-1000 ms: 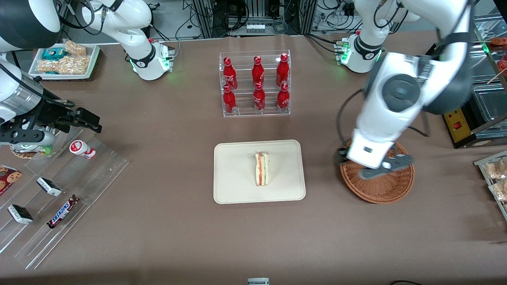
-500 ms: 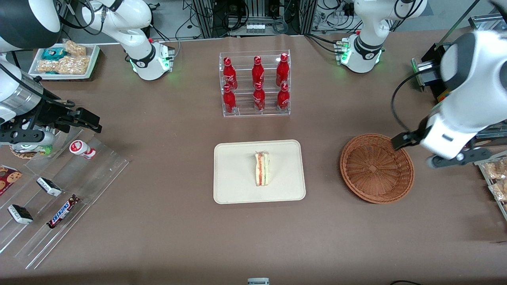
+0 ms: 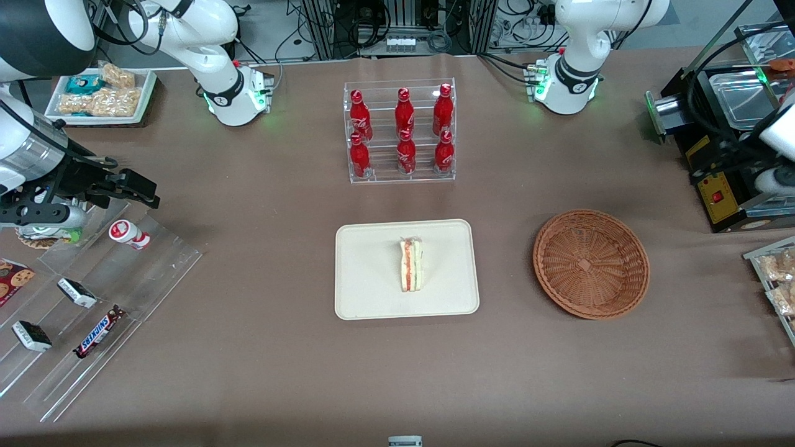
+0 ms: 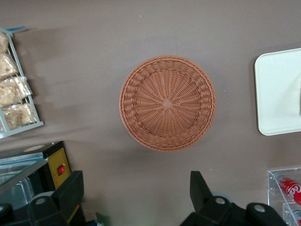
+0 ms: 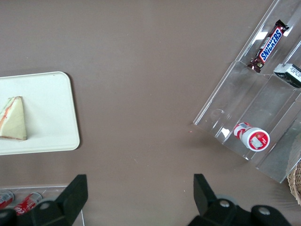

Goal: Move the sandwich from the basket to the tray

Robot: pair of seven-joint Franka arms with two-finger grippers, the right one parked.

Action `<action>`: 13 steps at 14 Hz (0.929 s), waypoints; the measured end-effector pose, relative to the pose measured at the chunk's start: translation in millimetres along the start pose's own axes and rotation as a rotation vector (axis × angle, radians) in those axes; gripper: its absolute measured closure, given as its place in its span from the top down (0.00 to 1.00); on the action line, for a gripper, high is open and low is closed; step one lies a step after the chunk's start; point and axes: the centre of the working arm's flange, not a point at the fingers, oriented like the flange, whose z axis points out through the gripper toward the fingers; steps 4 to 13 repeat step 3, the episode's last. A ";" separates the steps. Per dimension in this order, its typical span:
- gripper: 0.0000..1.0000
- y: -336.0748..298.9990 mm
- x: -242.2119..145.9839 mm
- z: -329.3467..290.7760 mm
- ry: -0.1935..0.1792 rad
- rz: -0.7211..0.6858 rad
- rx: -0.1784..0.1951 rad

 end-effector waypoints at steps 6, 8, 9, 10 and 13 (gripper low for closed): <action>1.00 -1.9 7.1 -0.9 0.055 0.008 0.008; 1.00 -1.9 7.1 -0.9 0.055 0.008 0.008; 1.00 -1.9 7.1 -0.9 0.055 0.008 0.008; 1.00 -1.9 7.1 -0.9 0.055 0.008 0.008; 1.00 -1.9 7.1 -0.9 0.055 0.008 0.008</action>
